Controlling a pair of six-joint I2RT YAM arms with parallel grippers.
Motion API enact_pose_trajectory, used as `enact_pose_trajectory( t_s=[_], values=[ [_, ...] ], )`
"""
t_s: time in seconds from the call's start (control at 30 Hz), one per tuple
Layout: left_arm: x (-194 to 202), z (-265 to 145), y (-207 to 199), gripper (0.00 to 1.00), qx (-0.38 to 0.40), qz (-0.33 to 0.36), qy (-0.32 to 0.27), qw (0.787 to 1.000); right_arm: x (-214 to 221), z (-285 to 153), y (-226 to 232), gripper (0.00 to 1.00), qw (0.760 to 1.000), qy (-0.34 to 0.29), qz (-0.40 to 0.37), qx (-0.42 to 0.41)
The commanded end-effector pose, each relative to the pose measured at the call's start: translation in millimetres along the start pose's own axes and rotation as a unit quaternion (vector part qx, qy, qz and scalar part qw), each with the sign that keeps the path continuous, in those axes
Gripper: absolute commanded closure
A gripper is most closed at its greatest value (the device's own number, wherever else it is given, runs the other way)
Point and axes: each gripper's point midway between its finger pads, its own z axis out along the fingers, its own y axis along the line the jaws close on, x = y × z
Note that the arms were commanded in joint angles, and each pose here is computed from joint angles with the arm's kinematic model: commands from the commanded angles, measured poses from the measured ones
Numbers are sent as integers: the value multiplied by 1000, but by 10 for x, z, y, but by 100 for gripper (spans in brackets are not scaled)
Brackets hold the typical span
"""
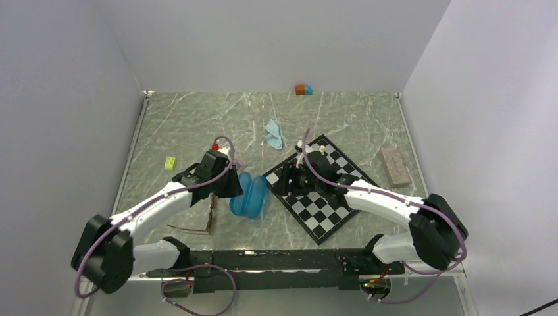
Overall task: Organize the sunglasses
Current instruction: Pick up the opened sunglasses case from the center of the board, then pass from the left arm to the right, then place the opened sunglasses case at the center of the board.
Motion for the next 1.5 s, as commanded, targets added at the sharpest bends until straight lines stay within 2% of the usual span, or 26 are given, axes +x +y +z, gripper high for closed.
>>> enact_pose_trajectory(
  t_s=[0.0, 0.07, 0.27, 0.53, 0.67, 0.7, 0.73, 0.77, 0.8, 0.87, 0.93, 1.03, 1.1, 1.13, 1.2, 1.37, 1.47],
  values=[
    [-242, -317, 49, 100, -37, -72, -80, 993, -213, 190, 355, 38, 999, -21, -1, -33],
    [-252, -415, 135, 100, -55, -93, -101, 989, -253, 280, 466, 38, 999, -21, -4, -48],
    [-333, -537, 157, 100, -45, -147, -158, 975, -485, 445, 804, 38, 996, -33, -13, -81],
    [-426, -576, 111, 100, -25, -180, -189, 965, -456, 697, 842, 39, 997, -4, -2, -81],
    [-505, -598, 70, 100, -10, -193, -209, 959, -375, 816, 747, 41, 998, 17, -3, -55],
    [-522, -603, 45, 100, -1, -193, -214, 958, -367, 843, 734, 50, 998, 19, -9, -54],
    [-539, -602, 25, 100, 6, -195, -218, 956, -378, 852, 759, 73, 998, 21, -21, -60],
    [-553, -597, 9, 97, 12, -196, -221, 955, -410, 863, 783, 90, 997, 18, -36, -64],
    [-566, -596, 4, 88, 13, -196, -223, 955, -469, 865, 811, 100, 996, 12, -56, -65],
    [-579, -612, -5, 61, 11, -188, -222, 957, -653, 863, 857, 100, 990, -10, -125, -62],
    [-598, -662, -35, 35, 15, -175, -222, 959, -879, 853, 785, 100, 977, -29, -209, -22],
    [-573, -751, -59, 3, 27, -156, -227, 961, -1232, 828, 622, 100, 936, -47, -347, 41],
    [-527, -806, -48, 1, 31, -143, -227, 963, -1431, 826, 483, 100, 889, -49, -449, 79],
    [-479, -822, -27, 1, 29, -139, -223, 965, -1507, 855, 401, 100, 856, -47, -506, 96],
    [-373, -842, 19, 1, 27, -141, -214, 966, -1606, 931, 253, 100, 804, -42, -580, 127],
    [-71, -799, 254, 1, -11, -166, -186, 968, -1812, 1188, -159, 100, 684, -17, -699, 207],
    [65, -780, 414, 1, -40, -183, -180, 966, -1912, 1359, -252, 100, 644, -16, -730, 229]
  ],
)
